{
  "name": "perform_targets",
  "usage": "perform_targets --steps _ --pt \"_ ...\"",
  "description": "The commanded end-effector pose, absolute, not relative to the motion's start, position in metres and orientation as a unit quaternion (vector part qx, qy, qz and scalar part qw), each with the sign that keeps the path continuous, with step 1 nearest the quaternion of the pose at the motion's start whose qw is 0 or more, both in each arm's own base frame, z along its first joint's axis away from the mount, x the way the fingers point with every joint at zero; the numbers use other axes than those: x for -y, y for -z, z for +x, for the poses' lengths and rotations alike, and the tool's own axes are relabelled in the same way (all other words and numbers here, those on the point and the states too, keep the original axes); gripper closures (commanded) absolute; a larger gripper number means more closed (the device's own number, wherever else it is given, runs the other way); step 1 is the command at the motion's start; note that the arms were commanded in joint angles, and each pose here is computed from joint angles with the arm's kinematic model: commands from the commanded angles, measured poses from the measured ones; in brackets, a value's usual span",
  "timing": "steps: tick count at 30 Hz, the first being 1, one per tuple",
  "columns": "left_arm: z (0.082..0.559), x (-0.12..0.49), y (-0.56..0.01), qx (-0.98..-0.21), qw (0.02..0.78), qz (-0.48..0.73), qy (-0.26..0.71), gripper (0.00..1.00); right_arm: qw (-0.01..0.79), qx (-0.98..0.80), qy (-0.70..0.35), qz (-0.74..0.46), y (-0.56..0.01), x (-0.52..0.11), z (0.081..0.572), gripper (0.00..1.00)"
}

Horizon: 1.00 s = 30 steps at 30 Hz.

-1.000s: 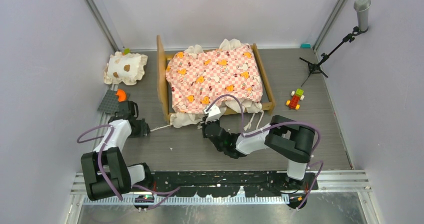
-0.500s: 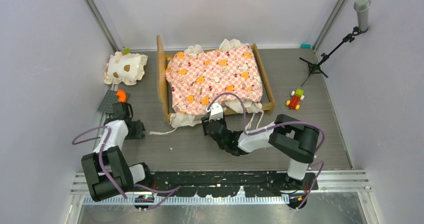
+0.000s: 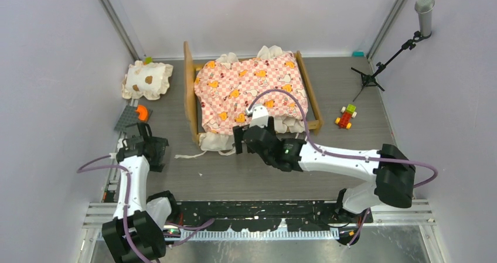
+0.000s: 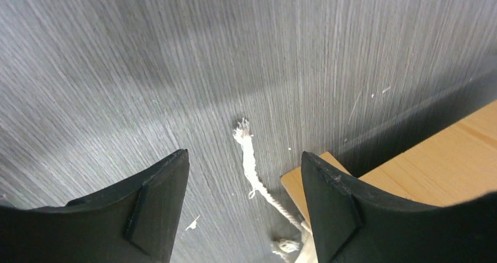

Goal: Set up the pet bed
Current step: Tie the ropes to the bed frame, then move the bed frame to the center of the board.

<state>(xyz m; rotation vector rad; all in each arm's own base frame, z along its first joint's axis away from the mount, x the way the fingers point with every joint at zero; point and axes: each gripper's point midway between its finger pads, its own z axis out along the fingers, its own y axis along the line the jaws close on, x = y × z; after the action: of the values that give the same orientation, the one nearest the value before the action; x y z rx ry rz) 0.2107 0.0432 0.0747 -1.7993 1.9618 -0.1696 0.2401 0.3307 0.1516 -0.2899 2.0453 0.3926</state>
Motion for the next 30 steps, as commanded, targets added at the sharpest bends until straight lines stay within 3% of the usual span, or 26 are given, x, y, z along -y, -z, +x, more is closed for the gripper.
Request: perform_targets --steps 1,11,22,30 --pt "0.223 -0.039 -0.097 -0.760 0.259 -0.590 0.087 0.28 0.458 -0.877 -0.102 -0.104 -0.191 -0.295 0.242 0.00" --pt "0.226 -0.032 -0.122 -0.824 0.269 -0.490 0.094 0.28 0.458 -0.858 -0.214 -0.087 -0.329 -0.389 0.283 0.01" --pt "0.213 -0.022 -0.118 -0.841 0.268 -0.458 0.106 0.28 0.468 -0.837 -0.268 -0.093 -0.314 -0.499 0.328 0.01" --pt "0.211 -0.017 -0.119 -0.842 0.266 -0.455 0.118 0.28 0.471 -0.830 -0.283 -0.095 -0.300 -0.520 0.327 0.02"
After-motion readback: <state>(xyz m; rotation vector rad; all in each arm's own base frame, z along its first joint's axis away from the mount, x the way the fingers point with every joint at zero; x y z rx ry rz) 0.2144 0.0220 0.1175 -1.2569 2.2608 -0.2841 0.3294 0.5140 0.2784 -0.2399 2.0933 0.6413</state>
